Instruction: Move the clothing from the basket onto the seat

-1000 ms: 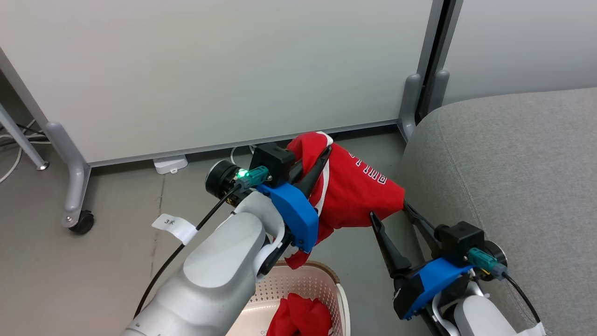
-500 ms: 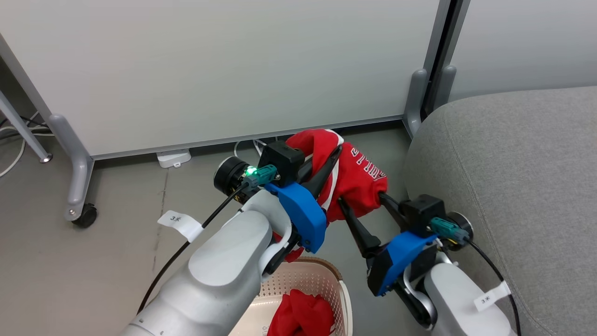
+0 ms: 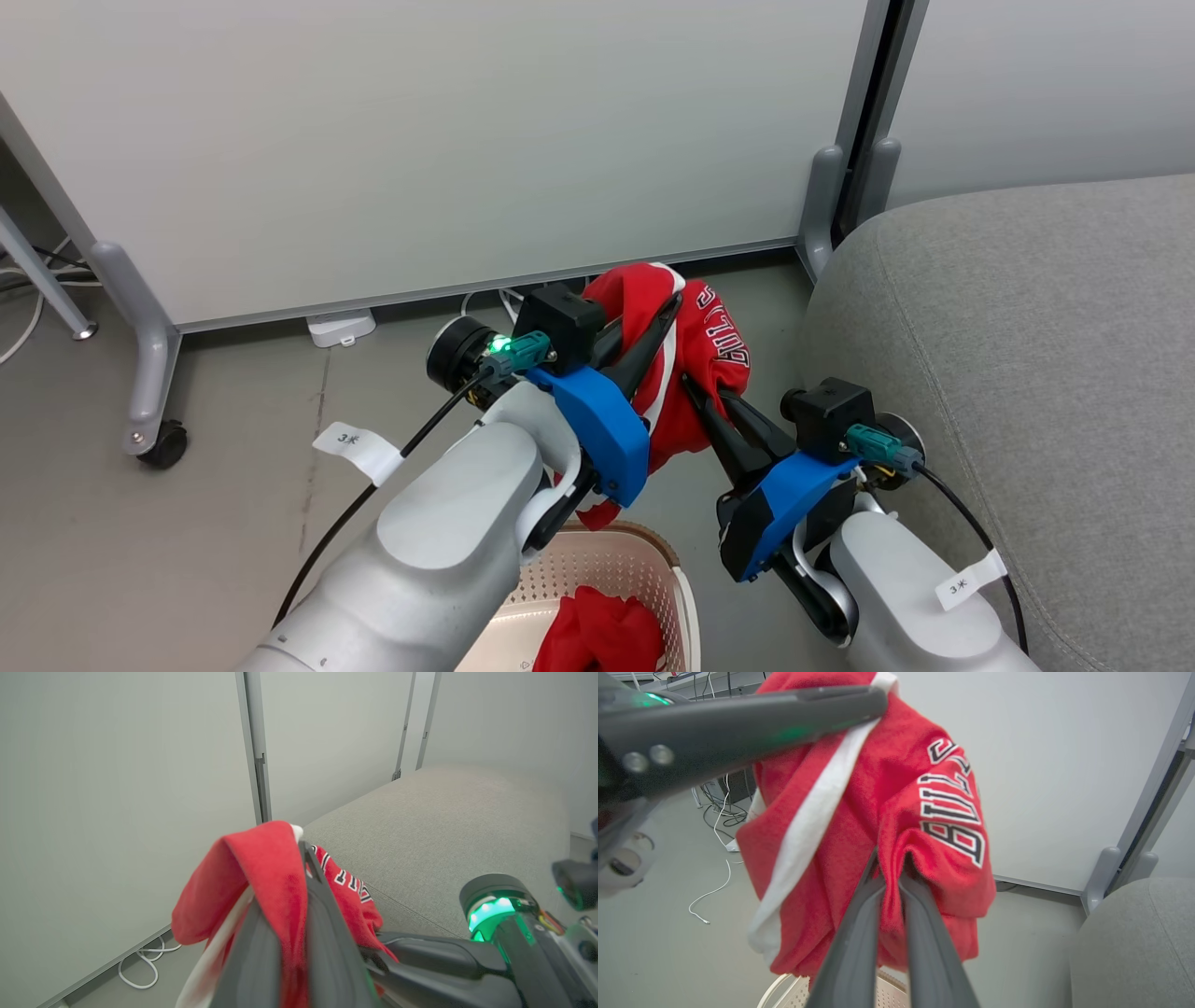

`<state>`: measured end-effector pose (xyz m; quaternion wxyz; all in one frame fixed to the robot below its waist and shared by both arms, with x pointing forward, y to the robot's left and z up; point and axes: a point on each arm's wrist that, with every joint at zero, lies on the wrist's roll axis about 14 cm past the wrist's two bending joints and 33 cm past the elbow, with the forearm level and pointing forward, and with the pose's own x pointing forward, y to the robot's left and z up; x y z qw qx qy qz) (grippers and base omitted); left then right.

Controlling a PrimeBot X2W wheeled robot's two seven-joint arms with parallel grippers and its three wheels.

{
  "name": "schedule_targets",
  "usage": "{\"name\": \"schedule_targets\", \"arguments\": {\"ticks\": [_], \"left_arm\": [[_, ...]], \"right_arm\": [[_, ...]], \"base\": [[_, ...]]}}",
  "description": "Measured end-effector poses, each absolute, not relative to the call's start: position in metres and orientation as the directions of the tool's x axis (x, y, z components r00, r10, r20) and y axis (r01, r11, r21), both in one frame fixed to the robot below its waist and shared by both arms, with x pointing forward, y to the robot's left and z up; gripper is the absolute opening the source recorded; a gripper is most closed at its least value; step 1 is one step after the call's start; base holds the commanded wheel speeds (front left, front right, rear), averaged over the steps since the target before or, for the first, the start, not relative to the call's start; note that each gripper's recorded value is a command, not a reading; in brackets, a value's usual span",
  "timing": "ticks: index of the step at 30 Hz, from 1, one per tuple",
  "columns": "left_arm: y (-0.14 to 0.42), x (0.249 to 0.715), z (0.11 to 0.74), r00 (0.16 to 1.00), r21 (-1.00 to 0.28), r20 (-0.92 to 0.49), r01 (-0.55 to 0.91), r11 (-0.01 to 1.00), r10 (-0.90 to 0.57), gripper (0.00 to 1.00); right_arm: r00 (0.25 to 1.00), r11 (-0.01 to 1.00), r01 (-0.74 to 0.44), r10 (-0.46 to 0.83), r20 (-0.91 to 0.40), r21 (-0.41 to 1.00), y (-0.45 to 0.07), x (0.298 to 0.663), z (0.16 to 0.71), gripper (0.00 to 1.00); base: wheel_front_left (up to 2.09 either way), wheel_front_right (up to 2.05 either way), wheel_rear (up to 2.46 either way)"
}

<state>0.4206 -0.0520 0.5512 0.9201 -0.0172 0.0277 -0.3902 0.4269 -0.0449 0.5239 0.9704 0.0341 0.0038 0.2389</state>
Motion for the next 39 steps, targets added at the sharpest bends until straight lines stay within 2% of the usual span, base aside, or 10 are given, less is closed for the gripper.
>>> {"name": "schedule_targets", "arguments": {"ticks": [5,6,7,8,9,32,39], "left_arm": [[-0.053,0.419,0.551,0.691,-0.050,-0.039,0.720,0.692,-0.722,0.00],[-0.053,0.419,0.551,0.692,-0.052,-0.038,0.719,0.693,-0.721,0.03],[-0.053,0.419,0.551,0.693,-0.052,-0.038,0.718,0.694,-0.720,0.30],[-0.053,0.420,0.551,0.694,-0.051,-0.035,0.717,0.695,-0.719,0.77],[-0.052,0.420,0.552,0.697,-0.050,-0.032,0.714,0.698,-0.716,1.00],[-0.008,0.418,0.513,0.785,-0.082,-0.055,0.612,0.787,-0.617,1.00],[0.011,0.405,0.511,0.812,-0.093,-0.002,0.582,0.808,-0.584,1.00]], "right_arm": [[0.890,0.888,-0.455,0.455,0.015,0.071,-0.048,0.426,0.525,0.00],[0.891,0.888,-0.454,0.454,0.015,0.071,-0.049,0.425,0.525,0.00],[0.891,0.888,-0.454,0.454,0.016,0.071,-0.049,0.425,0.525,0.00],[0.891,0.889,-0.453,0.453,0.017,0.071,-0.049,0.425,0.525,0.00],[0.891,0.889,-0.453,0.453,0.017,0.071,-0.049,0.424,0.525,0.00],[0.910,0.906,-0.415,0.413,0.036,0.082,-0.063,0.430,0.528,0.00],[0.921,0.917,-0.391,0.389,0.040,0.084,-0.072,0.432,0.526,0.00]], "base": [[0.00,0.00,0.00],[0.00,0.00,0.00],[0.00,0.00,0.00],[0.00,0.00,0.00],[0.00,0.00,0.00],[0.00,0.00,0.00],[0.00,0.00,0.00]]}}
